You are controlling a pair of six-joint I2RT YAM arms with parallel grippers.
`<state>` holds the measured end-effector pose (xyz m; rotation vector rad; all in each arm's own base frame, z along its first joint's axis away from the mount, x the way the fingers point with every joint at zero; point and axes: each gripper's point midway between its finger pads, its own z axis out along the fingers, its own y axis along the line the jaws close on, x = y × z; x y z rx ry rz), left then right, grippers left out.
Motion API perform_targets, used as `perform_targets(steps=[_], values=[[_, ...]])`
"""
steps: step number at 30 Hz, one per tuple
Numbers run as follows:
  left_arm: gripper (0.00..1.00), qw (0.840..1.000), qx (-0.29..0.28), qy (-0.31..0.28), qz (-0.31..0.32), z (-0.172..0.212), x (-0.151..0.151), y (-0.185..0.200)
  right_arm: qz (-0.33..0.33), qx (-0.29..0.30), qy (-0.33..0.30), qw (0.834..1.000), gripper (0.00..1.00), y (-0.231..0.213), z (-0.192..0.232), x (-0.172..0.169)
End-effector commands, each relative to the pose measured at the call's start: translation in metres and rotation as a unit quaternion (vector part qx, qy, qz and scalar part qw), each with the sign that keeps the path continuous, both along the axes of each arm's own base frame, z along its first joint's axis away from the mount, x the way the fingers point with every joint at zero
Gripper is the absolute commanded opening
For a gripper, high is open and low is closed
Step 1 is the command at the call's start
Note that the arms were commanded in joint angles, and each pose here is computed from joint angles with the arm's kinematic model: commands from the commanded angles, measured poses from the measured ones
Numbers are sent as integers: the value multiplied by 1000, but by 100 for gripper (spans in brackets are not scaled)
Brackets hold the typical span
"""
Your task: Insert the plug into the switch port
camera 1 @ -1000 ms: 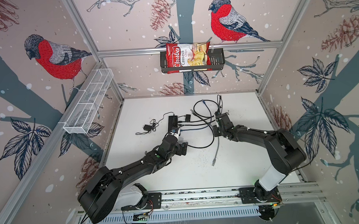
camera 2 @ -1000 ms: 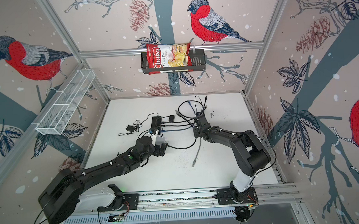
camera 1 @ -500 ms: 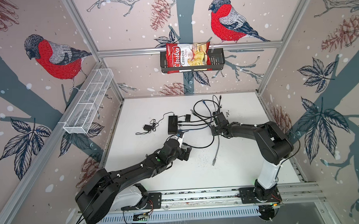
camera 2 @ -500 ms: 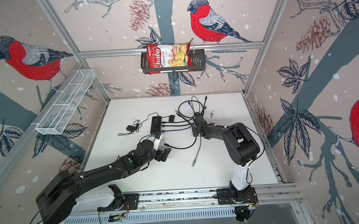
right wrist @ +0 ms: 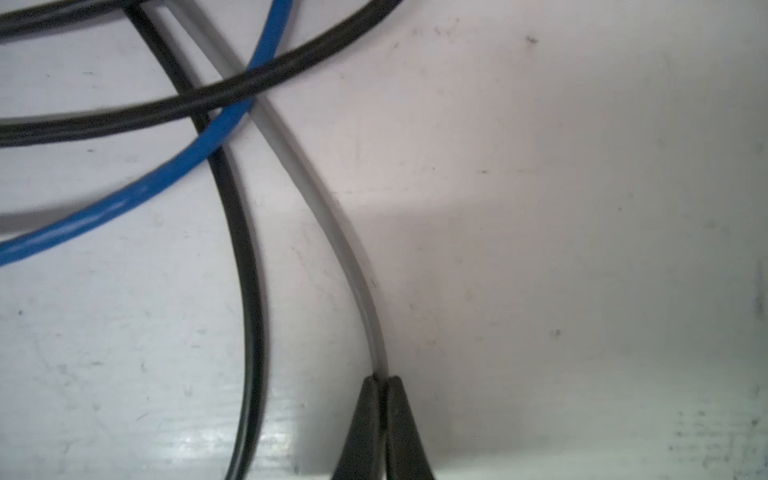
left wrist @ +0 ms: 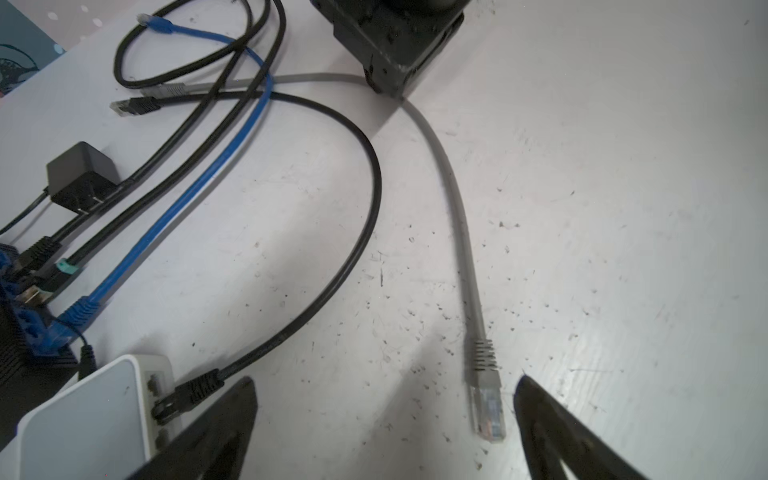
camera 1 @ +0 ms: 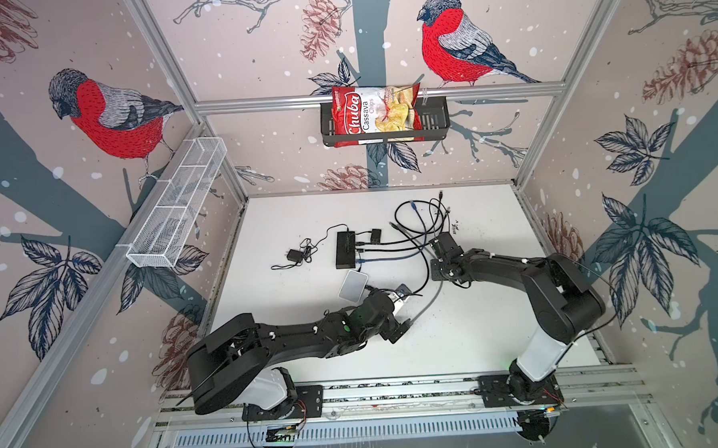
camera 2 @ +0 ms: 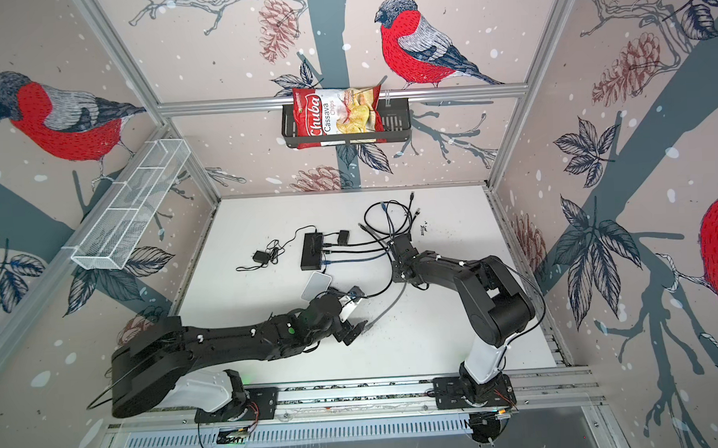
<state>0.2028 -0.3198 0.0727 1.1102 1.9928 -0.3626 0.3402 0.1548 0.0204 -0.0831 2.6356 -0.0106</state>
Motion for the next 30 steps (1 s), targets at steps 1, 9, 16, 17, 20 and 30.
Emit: perform_targets(steps=[1,9,16,17,20,30], values=[[92,999,18,0,-29,-8,-7,-5,-24,-10,12,1000,1,-11,-1,-12],[88,996,17,28,-83,-17,-37,-2,-30,-7,1,1000,1,-13,5,-13],[86,994,13,30,-108,-20,-52,-5,-33,2,-2,999,1,-11,5,-12],[86,994,16,30,-107,-22,-52,-5,-35,4,-2,999,1,-11,4,-12],[83,994,37,30,-101,-30,-49,-6,-34,6,-2,999,1,-10,4,-12],[52,990,96,31,-96,-60,-45,-9,-34,17,-6,999,2,-10,10,-16]])
